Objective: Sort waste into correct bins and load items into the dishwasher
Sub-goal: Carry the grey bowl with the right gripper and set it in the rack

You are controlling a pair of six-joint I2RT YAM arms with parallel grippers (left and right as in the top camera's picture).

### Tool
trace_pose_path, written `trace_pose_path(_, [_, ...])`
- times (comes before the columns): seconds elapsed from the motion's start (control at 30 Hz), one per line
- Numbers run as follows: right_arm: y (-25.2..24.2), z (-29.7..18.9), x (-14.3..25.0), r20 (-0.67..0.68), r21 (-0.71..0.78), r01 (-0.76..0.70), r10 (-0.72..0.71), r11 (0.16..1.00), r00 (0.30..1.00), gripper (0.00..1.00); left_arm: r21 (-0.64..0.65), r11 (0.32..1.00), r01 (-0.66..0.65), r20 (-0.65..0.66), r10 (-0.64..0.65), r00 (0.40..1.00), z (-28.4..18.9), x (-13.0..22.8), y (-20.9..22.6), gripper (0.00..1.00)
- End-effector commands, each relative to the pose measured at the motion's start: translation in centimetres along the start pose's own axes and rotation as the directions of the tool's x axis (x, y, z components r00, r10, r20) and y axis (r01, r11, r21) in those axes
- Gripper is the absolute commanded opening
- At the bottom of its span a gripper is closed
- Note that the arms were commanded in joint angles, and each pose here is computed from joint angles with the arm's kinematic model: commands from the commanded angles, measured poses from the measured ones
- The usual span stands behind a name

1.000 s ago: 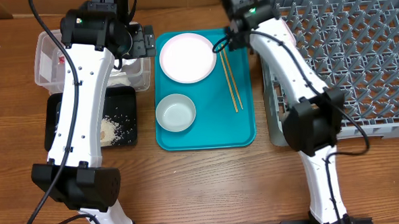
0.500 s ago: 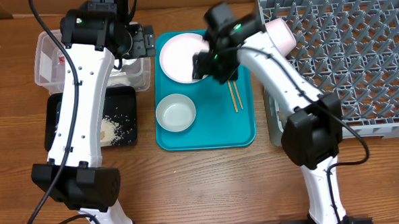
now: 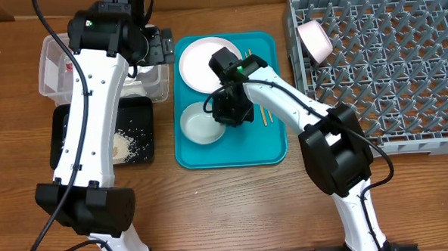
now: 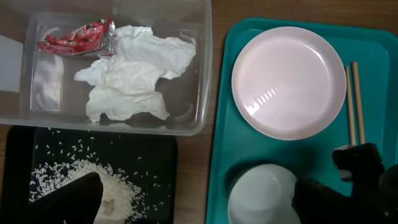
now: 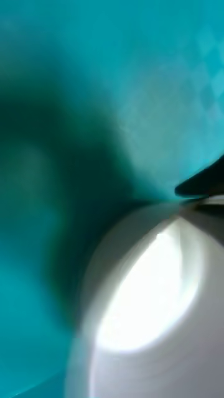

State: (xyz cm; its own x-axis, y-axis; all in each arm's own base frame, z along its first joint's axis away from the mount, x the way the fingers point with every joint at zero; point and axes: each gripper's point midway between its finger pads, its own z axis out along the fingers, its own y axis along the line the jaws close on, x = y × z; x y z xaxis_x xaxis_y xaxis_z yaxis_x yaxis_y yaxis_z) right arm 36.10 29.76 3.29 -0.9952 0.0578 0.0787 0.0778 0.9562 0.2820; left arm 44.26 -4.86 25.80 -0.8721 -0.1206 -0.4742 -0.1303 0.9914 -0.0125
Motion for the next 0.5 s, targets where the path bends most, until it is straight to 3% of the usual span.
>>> trace_pose_path(0.0, [-0.8, 0.0, -0.8, 0.032, 0.033, -0.024, 0.023, 0.999, 0.999, 0.04, 0.003, 1.0, 0.019, 0.034, -0.019, 0.999, -1.1, -0.5, 0.0, 1.0])
trace_pose_path(0.23, [-2.6, -3.5, -1.8, 0.043, 0.036, -0.006, 0.004, 0.999, 0.999, 0.04, 0.003, 1.0, 0.019, 0.034, -0.019, 0.999, -1.1, -0.5, 0.0, 1.0])
trace_pose_path(0.47, [-7.8, -17.8, -3.6, 0.311, 0.133, -0.082, 0.037, 0.988, 0.95, 0.04, 0.003, 1.0, 0.019, 0.034, -0.019, 0.999, -1.1, -0.5, 0.1, 1.0])
